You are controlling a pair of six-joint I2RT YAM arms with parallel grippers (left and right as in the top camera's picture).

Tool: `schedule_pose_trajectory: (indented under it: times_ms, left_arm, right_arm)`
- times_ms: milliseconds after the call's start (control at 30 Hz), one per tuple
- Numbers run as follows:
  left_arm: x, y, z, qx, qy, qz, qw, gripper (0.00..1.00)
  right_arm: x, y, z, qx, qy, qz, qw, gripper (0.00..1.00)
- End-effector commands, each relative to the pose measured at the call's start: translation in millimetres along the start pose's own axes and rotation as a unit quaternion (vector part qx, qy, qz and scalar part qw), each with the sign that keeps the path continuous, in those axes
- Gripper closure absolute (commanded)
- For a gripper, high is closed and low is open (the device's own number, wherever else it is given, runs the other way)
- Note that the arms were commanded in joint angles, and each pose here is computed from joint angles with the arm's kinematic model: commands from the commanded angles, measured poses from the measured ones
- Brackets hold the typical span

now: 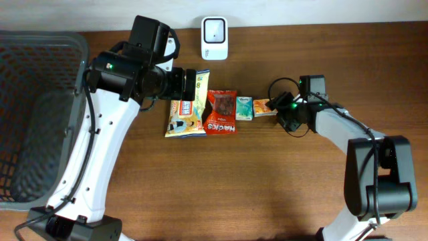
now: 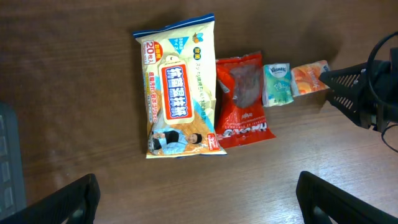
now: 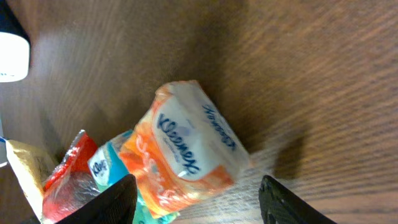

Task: Scan the item barcode
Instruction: 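Reach the right gripper to the orange tissue pack and grasp it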

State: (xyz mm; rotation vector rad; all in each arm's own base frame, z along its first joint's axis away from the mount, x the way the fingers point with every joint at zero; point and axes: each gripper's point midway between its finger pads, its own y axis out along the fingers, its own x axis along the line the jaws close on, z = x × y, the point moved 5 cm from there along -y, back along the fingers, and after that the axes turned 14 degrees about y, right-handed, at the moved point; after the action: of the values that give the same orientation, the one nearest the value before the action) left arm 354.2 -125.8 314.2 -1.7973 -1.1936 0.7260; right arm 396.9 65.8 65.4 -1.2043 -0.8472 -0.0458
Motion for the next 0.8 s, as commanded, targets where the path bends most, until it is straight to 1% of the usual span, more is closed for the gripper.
schedule_pose_trajectory:
  times_ms: [0,33,67,167,200,267,300,333,367,433,467,500,533,567,600,633,667,733,767]
  left_arm:
    - [0.9,-5.3,-0.8,-0.008,0.006,-0.004,1.000,0.01]
    - [0.9,-5.3,-0.8,-0.008,0.006,-0.004,1.000,0.01]
    - [0.9,-5.3,-0.8,-0.008,0.006,-0.004,1.000,0.01]
    - [0.9,-5.3,-0.8,-0.008,0.006,-0.004,1.000,0.01]
    - [0.9,-5.3,-0.8,-0.008,0.006,-0.004,1.000,0.01]
    - [0.9,-5.3,-0.8,-0.008,0.006,-0.004,1.000,0.01]
    - [0.9,-5.3,-0.8,-0.008,0.006,-0.004,1.000,0.01]
    - [0.9,-5.3,-0.8,-0.008,0.006,-0.004,1.000,0.01]
    - [0.9,-5.3,-0.7,-0.008,0.007,-0.004,1.000,0.01]
    - [0.9,-5.3,-0.8,-0.008,0.006,-0.004,1.000,0.01]
    - [0.9,-5.3,-0.8,-0.008,0.006,-0.004,1.000,0.01]
    - [0.9,-5.3,-0.7,-0.008,0.006,-0.004,1.000,0.01]
    - [0.9,-5.3,-0.8,-0.008,0.007,-0.004,1.000,0.01]
    - [0.9,-5.3,-0.8,-0.008,0.006,-0.004,1.000,0.01]
    - [0.9,-5.3,-0.8,-0.008,0.006,-0.004,1.000,0.01]
    - [0.9,-5.3,-0.8,-0.008,0.006,-0.004,1.000,0.01]
    - [0.9,-5.3,-0.7,-0.008,0.006,-0.004,1.000,0.01]
    - [0.9,-5.3,-0.8,-0.008,0.006,-0.004,1.000,0.01]
    - [0.9,-5.3,-0.7,-0.008,0.007,-0.004,1.000,0.01]
  right_arm:
    - [9.6,11.6,13.4,-0.020,-0.032,0.003,0.999,0.38]
    - [9.0,14.3,15.5,-0.043,-0.032,0.016,0.998,0.39]
    - [8.6,15.1,15.0,-0.055,-0.036,0.021,0.998,0.43]
    - [1.3,16.0,10.6,-0.090,-0.042,0.049,0.994,0.44]
    - [-1.7,19.0,10.3,-0.088,-0.041,0.054,0.994,0.48]
    - [-8.8,27.9,8.3,-0.088,-0.038,0.064,0.993,0.48]
    - [-7.4,28.7,7.6,-0.090,-0.045,0.061,0.993,0.52]
    - [-5.1,28.7,6.9,-0.091,-0.055,0.056,0.993,0.64]
    - [-4.9,28.2,5.4,-0.091,-0.054,0.054,0.993,0.96]
    - [3.6,21.9,6.0,-0.057,-0.061,0.025,0.996,0.96]
    - [19.7,12.9,6.8,-0.025,-0.117,-0.018,0.993,0.96]
    - [42.6,-3.6,12.9,0.026,-0.189,-0.088,0.978,0.96]
    - [64.8,-26.5,25.8,0.095,-0.267,-0.183,0.941,0.96]
    - [75.9,-45.5,38.9,0.153,-0.310,-0.255,0.903,0.96]
    - [84.9,-76.3,58.8,0.244,-0.357,-0.360,0.827,0.96]
    - [85.9,-92.9,69.2,0.296,-0.368,-0.404,0.783,0.96]
    - [87.7,-104.7,76.6,0.325,-0.388,-0.436,0.744,0.96]
    - [90.6,-102.0,89.3,0.335,-0.399,-0.436,0.734,0.96]
    - [93.6,-100.9,98.1,0.338,-0.414,-0.441,0.721,0.96]
